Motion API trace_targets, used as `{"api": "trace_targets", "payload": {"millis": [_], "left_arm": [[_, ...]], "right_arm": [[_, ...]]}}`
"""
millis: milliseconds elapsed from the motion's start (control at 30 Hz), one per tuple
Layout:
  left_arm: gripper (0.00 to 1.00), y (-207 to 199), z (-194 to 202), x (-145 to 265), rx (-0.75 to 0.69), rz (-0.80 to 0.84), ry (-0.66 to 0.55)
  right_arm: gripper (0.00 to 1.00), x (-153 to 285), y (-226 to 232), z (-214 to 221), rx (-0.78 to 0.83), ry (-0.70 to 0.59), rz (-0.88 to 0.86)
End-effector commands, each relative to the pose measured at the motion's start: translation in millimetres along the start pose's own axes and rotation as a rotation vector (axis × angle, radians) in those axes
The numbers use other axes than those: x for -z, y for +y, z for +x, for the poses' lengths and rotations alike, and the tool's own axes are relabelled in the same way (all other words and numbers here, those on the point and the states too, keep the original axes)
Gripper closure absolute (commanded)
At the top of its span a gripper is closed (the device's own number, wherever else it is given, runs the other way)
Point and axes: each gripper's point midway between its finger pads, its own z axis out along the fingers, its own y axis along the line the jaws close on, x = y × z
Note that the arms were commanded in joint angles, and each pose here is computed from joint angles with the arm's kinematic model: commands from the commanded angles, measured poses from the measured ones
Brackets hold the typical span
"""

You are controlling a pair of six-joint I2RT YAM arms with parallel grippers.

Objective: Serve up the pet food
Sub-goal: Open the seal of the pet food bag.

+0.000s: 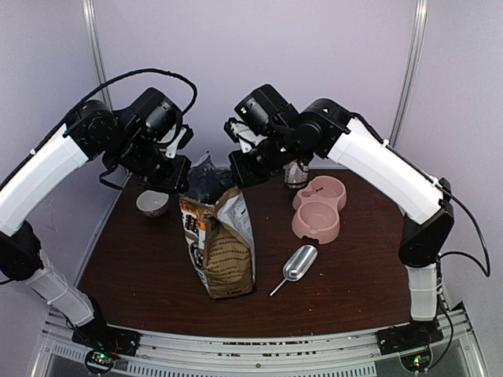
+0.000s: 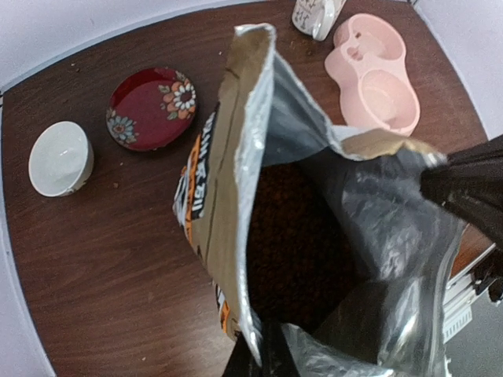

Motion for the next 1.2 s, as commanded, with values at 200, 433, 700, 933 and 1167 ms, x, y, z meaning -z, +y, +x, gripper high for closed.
{"api": "trace_targets", "payload": {"millis": [200,433,700,933,1167], "left_arm": [[1.0,50.8,-6.5,51.7,-0.085,-0.12,-0.016],[1.0,28.1,-2.8,34.9,-0.1,0.019,-0.036],[1.0,0.3,-15.1,17.6,-0.156,0.128,-0.054],[1.0,-7.4,-21.6,17.7,-0.179,0.162,-0.083],[1.0,-11.0,-24.7,15.8,-0.185,0.174,-0.089]], "right_arm": [[1.0,76.6,-77.9,-34.9,-0.047,-0.165,0.206],[0.93,69.9,-53.5,-31.2,0.047,-0.167,0.011],[0.35,44.3,-22.6,-25.3,0.368,-0.17,-0.058],[0.29,26.1,-6.4,-30.4,0.545,-0.187,-0.07],[0.31,0.7,8.0,-28.7,0.652,-0.175,-0.077]]}}
